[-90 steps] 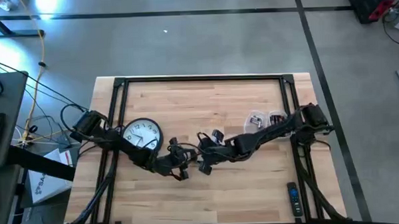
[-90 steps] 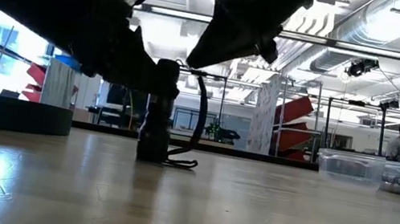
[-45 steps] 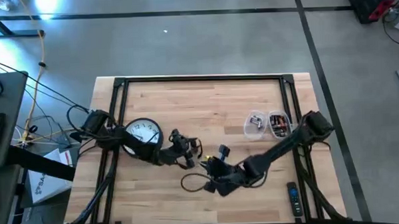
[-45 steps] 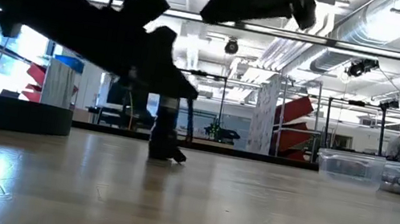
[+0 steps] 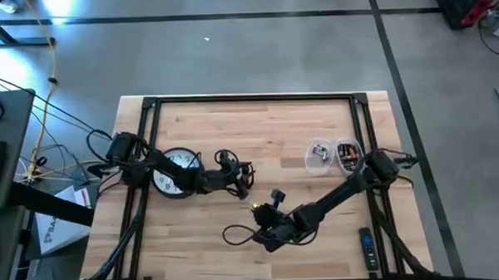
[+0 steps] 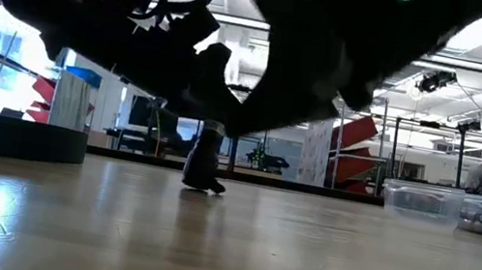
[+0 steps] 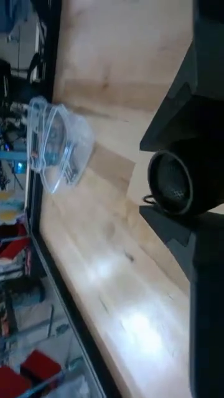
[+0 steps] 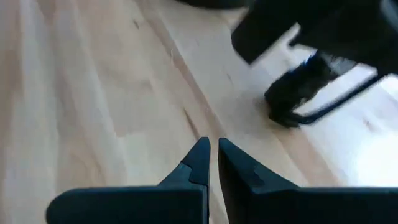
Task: Insert battery
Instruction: Put the black flashlight on the table
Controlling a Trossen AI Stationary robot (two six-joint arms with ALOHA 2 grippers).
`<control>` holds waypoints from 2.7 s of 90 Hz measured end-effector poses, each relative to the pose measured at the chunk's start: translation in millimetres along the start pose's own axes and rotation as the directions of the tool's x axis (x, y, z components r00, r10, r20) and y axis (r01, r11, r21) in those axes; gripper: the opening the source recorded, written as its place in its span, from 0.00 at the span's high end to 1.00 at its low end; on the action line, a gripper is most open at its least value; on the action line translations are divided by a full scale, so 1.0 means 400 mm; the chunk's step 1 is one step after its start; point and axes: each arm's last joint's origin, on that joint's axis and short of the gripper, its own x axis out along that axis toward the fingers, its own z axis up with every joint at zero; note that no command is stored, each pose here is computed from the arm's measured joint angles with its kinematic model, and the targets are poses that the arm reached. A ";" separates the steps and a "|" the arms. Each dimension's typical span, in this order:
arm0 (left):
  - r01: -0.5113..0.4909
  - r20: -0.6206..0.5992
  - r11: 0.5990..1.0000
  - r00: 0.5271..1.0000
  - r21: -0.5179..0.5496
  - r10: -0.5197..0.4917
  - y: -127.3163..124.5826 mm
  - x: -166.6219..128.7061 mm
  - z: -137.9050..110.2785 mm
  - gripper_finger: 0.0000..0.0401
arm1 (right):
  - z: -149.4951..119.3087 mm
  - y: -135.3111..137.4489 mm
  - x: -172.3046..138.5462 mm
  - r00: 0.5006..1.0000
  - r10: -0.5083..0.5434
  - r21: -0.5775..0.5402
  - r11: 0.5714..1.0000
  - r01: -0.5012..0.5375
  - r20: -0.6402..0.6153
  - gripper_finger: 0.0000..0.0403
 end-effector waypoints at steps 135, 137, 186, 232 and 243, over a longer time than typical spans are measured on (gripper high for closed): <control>0.049 -0.087 0.998 0.995 0.042 -0.045 -0.064 0.161 -0.105 0.74 | -0.007 -0.082 -0.090 0.965 -0.257 -0.038 0.966 0.255 -0.046 1.00; 0.048 -0.093 0.998 0.995 0.044 -0.044 -0.064 0.160 -0.105 0.74 | -0.007 -0.082 -0.090 0.965 -0.257 -0.038 0.966 0.255 -0.046 1.00; -0.075 -0.229 0.994 0.969 0.076 0.091 -0.023 0.156 -0.088 0.65 | -0.007 -0.080 -0.090 0.966 -0.254 -0.019 0.967 0.254 -0.044 1.00; -0.089 -0.188 0.992 0.977 0.091 0.105 -0.010 0.158 -0.050 0.65 | 0.004 -0.119 -0.071 0.950 -0.276 0.075 0.954 0.289 -0.146 1.00; -0.077 -0.179 0.990 0.979 0.118 0.097 -0.014 0.148 -0.028 0.65 | 0.017 -0.124 -0.086 0.954 -0.267 0.089 0.956 0.280 -0.134 1.00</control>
